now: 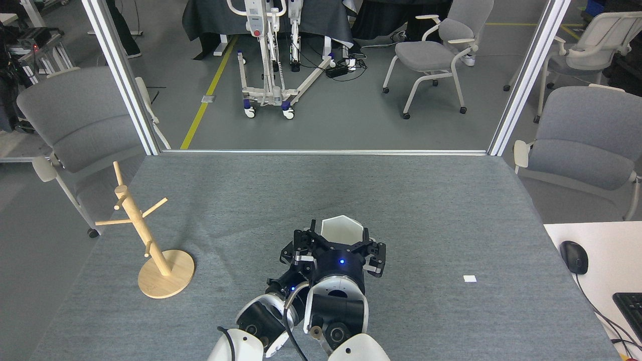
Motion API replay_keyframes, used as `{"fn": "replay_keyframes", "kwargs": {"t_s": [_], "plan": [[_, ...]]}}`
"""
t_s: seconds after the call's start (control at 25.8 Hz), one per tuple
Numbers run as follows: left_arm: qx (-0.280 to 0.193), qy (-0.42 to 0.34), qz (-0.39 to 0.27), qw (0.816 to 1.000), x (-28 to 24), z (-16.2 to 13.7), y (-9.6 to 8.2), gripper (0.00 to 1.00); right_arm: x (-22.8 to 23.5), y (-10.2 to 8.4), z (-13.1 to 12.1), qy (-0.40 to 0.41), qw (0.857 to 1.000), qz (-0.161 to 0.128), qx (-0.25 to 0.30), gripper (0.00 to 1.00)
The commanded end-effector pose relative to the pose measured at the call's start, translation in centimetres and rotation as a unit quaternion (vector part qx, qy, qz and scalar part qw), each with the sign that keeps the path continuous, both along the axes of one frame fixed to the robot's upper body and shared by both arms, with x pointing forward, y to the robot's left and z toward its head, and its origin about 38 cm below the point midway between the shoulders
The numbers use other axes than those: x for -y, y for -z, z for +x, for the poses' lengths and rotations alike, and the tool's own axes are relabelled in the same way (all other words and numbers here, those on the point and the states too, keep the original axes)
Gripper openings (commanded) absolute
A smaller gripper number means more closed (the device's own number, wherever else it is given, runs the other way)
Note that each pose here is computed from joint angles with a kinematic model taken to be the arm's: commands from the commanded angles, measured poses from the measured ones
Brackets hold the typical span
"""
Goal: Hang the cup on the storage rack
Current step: 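Grasp the cup with the left gripper and release the right gripper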
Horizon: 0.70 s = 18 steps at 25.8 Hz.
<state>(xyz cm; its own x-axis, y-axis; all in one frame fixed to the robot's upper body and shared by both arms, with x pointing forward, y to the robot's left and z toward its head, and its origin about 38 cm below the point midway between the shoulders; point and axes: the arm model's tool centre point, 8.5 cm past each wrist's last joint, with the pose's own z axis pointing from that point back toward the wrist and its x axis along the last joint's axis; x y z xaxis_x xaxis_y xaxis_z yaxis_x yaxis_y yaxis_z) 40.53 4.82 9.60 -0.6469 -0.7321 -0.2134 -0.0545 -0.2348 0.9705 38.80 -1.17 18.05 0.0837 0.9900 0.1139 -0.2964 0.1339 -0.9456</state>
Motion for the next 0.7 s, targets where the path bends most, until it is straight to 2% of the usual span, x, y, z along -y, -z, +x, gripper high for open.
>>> {"fn": "replay_keyframes", "kwargs": {"t_s": [0.0, 0.19, 0.35, 0.47, 0.54, 0.66], "plan": [[-0.009, 0.019, 0.012, 1.0, -0.7, -1.1, 0.9, 0.0, -0.2, -0.8, 0.3, -0.007, 0.999, -0.006, 0.038, 0.99], [-0.022, 0.013, 0.017, 1.0, -1.5, -2.0, 2.2, 0.0, 0.2, -2.5, 0.6, 0.008, 0.99, -0.012, 0.141, 0.98], [-0.01, -0.028, 0.004, 1.0, -4.8, -3.8, 1.8, 0.0, 1.6, -3.9, 1.2, 0.032, 0.975, -0.021, 0.217, 0.99], [0.004, -0.087, -0.007, 0.996, -8.6, -5.2, 0.9, 0.0, 5.6, -4.3, 3.0, 0.072, 0.969, -0.023, 0.236, 0.99], [0.001, -0.116, 0.003, 0.993, -11.3, -6.3, 1.5, 0.0, 8.3, -4.3, 4.2, 0.075, 0.967, -0.015, 0.242, 0.99], [-0.015, -0.176, 0.023, 0.984, -16.8, -7.8, 3.2, 0.0, 15.9, -3.0, 6.1, 0.052, 0.964, -0.024, 0.259, 0.99]]}}
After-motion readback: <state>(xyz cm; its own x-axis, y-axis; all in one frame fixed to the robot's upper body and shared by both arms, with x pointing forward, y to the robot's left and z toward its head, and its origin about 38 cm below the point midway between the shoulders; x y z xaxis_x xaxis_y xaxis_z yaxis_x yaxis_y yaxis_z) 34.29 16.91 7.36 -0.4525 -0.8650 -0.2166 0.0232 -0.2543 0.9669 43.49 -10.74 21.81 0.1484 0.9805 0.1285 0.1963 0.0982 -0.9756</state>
